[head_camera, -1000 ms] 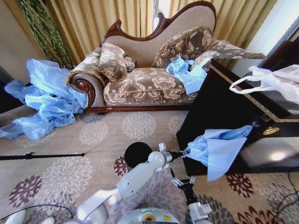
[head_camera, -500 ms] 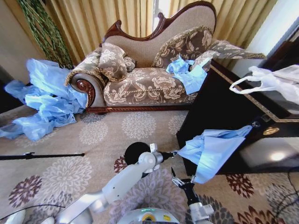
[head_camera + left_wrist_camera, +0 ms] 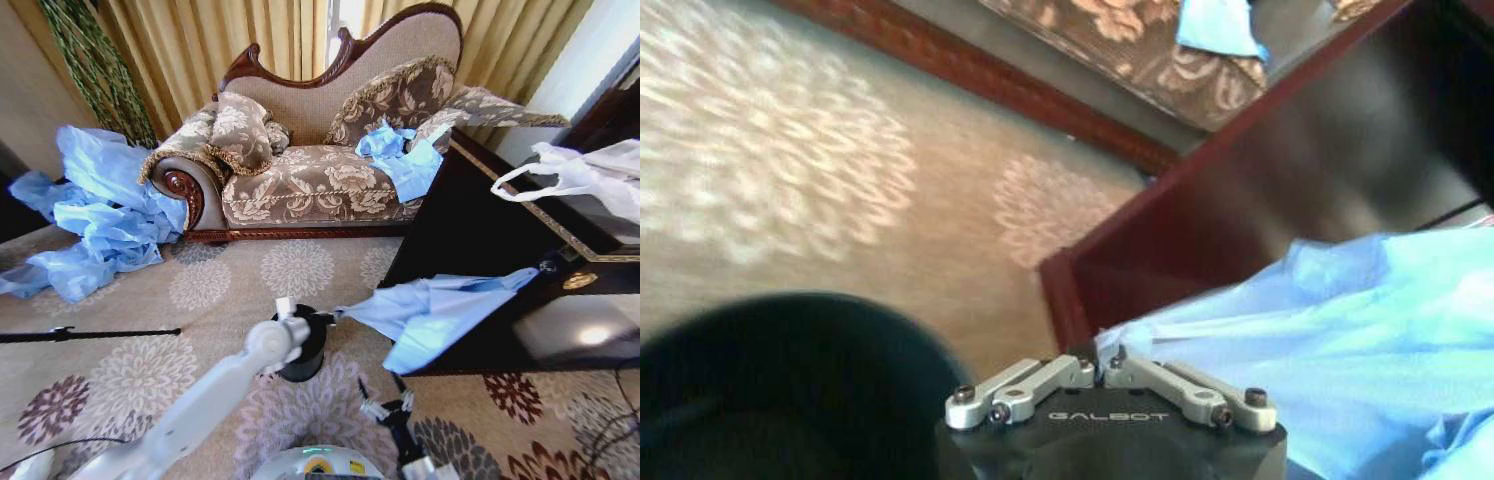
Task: Place a garbage bag over the trash bin.
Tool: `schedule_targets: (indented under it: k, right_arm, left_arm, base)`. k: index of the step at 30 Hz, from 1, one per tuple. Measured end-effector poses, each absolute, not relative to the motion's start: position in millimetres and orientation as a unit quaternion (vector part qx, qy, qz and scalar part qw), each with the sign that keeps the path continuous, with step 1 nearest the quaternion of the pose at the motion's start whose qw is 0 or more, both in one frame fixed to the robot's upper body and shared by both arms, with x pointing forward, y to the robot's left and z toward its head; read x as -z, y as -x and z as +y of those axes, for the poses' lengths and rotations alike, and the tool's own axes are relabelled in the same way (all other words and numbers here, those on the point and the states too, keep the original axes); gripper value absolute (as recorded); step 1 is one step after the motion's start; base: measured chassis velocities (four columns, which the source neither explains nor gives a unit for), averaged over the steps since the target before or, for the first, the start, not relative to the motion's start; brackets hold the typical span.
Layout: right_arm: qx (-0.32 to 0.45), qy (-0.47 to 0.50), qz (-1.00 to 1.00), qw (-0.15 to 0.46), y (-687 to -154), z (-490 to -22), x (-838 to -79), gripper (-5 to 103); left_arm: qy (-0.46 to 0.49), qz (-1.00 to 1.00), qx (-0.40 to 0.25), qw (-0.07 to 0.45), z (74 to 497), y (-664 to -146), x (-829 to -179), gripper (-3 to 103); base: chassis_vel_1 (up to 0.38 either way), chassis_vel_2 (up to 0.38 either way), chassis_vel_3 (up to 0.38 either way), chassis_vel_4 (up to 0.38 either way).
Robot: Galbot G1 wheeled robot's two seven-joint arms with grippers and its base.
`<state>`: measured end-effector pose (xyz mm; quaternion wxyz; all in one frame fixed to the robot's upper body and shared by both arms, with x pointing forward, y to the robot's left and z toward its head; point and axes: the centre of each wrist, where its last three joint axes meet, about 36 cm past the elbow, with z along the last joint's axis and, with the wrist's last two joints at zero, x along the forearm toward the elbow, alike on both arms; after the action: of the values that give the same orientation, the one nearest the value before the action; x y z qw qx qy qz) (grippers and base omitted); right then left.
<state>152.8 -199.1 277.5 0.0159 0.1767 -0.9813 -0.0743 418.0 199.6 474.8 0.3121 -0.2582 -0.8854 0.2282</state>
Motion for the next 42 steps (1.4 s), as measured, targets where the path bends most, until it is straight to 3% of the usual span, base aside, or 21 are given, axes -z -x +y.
schedule_targets:
  k: [6, 13, 20, 26, 36, 42]
  right_arm:
    - [0.074, -0.184, -0.980, -0.002, -154, -185, -288, 100]
    - [0.070, -0.178, -0.981, -0.015, -159, -183, -295, 100]
    - [0.066, -0.172, -0.983, -0.015, -158, -188, -296, 100]
    - [0.066, -0.170, -0.983, -0.018, -158, -188, -298, 100]
    - [0.064, -0.156, -0.984, -0.055, -175, -191, -325, 100]
    - [0.083, -0.132, -0.984, -0.081, -196, -207, -383, 100]
  left_arm:
    - [0.265, -0.897, -0.200, 0.292, 224, -378, -505, 0]
    - [0.248, -0.910, -0.184, 0.277, 238, -368, -523, 0]
    - [0.210, -0.922, -0.159, 0.283, 278, -358, -533, 0]
    - [0.203, -0.934, -0.141, 0.257, 301, -358, -555, 0]
    - [0.252, -0.938, -0.136, 0.197, 295, -360, -590, 0]
    - [0.294, -0.930, -0.126, 0.179, 276, -356, -586, 0]
  base:
    - [0.000, 0.000, 0.000, 0.000]
    - [0.000, 0.000, 0.000, 0.000]
    - [0.000, 0.000, 0.000, 0.000]
    - [0.000, 0.000, 0.000, 0.000]
    - [0.000, 0.000, 0.000, 0.000]
    - [0.000, 0.000, 0.000, 0.000]
